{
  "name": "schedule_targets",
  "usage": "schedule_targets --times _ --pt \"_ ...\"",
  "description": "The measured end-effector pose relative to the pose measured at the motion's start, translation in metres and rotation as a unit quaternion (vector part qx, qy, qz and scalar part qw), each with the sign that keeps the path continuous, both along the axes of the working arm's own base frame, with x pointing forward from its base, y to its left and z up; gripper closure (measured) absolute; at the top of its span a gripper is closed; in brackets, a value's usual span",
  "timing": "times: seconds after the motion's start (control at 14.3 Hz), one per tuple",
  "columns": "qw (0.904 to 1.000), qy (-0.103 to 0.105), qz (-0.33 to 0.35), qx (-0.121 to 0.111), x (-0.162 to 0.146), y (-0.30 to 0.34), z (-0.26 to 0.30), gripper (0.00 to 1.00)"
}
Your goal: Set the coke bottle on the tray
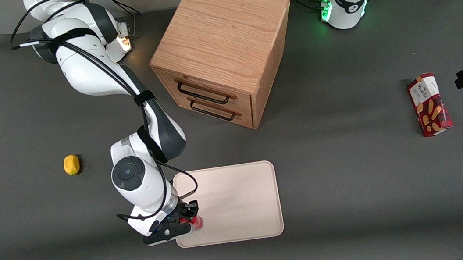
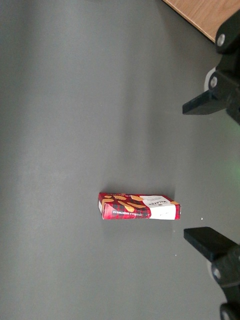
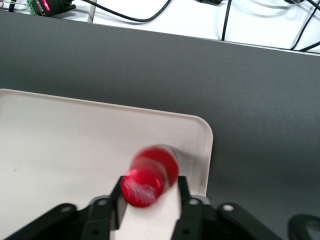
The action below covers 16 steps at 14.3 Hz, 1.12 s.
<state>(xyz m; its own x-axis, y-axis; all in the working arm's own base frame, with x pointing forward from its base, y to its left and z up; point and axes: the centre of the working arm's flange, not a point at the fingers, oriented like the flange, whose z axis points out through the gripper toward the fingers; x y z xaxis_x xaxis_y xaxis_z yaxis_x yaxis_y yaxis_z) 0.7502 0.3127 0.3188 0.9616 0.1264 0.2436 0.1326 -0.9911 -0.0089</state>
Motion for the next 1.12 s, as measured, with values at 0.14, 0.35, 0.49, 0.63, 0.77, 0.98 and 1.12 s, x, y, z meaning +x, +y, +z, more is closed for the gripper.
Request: schedule_targets --times 0.14,0.35,0.49,0.63,0.77,0.98,1.12 --pt "1.0000 -0.003 -0.001 0.001 0.001 -0.001 0.005 0.30" --pt "0.9999 0.013 -0.005 -0.001 -0.007 -0.005 0.044 0.01" --pt "0.9991 0.040 -0.009 -0.007 -0.022 -0.014 0.096 0.00" --pt "0.9976 0.065 -0.019 -0.009 -0.043 -0.035 0.162 0.00" --pt "0.9967 0.071 -0.039 -0.001 -0.062 -0.070 0.216 0.00" --pt "0.9927 0.091 -0.077 0.018 -0.098 -0.144 0.266 0.00" --pt "0.9896 0.101 -0.098 0.031 -0.130 -0.193 0.287 0.00"
